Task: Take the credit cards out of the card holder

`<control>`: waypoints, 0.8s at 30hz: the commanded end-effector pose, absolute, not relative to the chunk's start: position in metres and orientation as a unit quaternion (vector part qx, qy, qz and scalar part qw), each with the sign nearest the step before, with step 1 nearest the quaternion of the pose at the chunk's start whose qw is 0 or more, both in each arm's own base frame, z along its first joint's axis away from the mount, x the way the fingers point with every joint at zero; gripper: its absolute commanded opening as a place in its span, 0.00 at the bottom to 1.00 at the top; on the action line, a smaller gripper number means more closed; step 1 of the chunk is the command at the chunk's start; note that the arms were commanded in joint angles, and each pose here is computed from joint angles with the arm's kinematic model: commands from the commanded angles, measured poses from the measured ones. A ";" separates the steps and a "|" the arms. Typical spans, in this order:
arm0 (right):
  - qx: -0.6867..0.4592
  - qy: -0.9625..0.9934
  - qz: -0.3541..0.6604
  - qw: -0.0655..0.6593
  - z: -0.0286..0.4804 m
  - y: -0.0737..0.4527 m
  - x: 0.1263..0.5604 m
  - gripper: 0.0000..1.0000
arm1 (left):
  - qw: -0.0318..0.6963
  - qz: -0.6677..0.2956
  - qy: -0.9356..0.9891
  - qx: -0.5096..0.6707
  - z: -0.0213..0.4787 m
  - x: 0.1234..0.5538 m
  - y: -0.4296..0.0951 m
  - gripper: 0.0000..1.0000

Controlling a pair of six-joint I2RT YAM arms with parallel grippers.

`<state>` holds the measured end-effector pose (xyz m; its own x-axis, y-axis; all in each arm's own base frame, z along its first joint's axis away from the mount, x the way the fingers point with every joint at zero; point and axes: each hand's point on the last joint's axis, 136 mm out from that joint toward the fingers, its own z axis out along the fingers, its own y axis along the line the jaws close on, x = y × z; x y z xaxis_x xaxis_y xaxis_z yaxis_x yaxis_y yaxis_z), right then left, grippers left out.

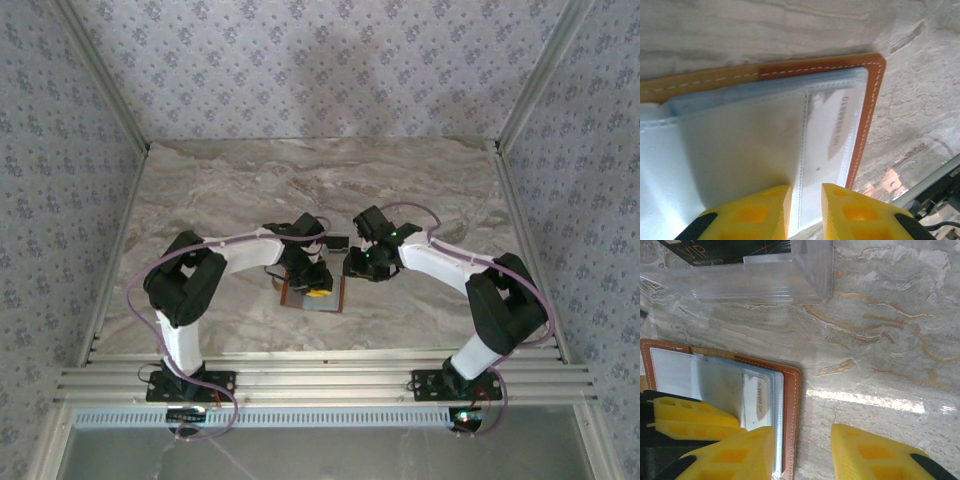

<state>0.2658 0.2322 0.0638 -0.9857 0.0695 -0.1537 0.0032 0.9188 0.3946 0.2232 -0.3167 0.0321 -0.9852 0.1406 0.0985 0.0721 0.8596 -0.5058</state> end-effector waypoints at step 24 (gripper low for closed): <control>-0.004 0.975 0.216 0.057 0.052 0.279 0.261 0.38 | 0.006 0.100 -0.990 -0.096 0.057 0.227 -0.269 0.32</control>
<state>0.2576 0.2665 0.0483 -0.9928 0.0106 -0.1194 -0.0373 0.9193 0.3918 0.2259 -0.2743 0.0389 -0.9852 0.1693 0.0275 0.1583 0.9594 -0.2335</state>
